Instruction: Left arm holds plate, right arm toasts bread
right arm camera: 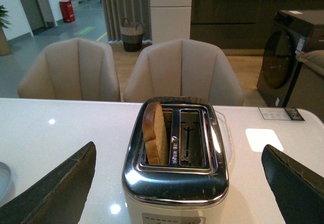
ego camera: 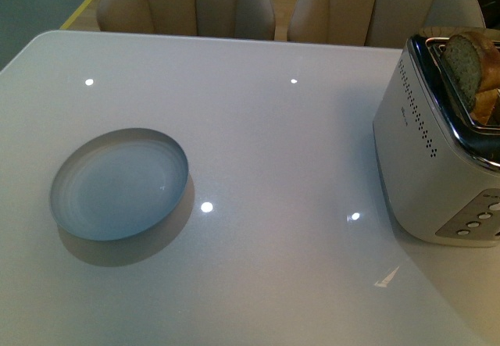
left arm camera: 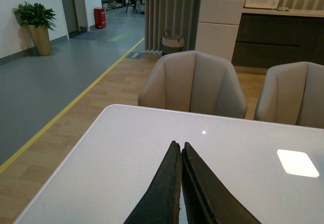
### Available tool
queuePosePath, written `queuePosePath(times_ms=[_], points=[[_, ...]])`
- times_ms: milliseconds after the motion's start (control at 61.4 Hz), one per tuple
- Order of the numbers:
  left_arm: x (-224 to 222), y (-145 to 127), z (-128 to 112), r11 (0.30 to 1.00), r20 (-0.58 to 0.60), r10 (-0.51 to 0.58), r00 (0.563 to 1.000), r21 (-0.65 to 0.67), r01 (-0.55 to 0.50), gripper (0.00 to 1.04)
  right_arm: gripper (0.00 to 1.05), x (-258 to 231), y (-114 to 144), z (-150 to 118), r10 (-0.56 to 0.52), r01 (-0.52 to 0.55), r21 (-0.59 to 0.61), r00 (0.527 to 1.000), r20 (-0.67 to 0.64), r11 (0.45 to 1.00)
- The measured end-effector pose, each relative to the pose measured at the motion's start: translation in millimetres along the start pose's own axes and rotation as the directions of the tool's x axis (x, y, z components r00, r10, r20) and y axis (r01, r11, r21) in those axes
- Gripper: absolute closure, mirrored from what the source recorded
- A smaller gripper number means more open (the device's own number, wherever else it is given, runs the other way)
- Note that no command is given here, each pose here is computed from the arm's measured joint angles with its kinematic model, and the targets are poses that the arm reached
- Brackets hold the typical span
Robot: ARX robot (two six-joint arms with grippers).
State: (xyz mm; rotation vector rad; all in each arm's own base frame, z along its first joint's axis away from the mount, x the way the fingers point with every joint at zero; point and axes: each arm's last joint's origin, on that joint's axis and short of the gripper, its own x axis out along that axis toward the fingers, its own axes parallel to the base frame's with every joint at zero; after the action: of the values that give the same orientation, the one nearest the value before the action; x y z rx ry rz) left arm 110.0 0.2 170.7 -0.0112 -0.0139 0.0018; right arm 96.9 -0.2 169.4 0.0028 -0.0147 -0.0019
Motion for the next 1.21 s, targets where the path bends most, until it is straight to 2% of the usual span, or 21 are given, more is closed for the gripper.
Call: queuePosePath(times_ms=[179, 749, 1205], points=[[-9, 0, -5, 1.000, -0.035, 0.000, 0.999, 0.000, 0.000, 1.02, 0.09, 0, 0, 0, 0.000, 0.000, 0.000, 1.000, 0.000, 1.000], [-13, 0, -3, 1.000, -0.005, 0.000, 1.000, 0.000, 0.000, 1.01, 0.09, 0, 0, 0, 0.000, 0.000, 0.000, 1.000, 0.000, 1.000], [-13, 0, -3, 1.000, -0.005, 0.000, 1.000, 0.000, 0.000, 0.15, 0.09, 0, 0, 0, 0.000, 0.000, 0.000, 1.000, 0.000, 1.000]])
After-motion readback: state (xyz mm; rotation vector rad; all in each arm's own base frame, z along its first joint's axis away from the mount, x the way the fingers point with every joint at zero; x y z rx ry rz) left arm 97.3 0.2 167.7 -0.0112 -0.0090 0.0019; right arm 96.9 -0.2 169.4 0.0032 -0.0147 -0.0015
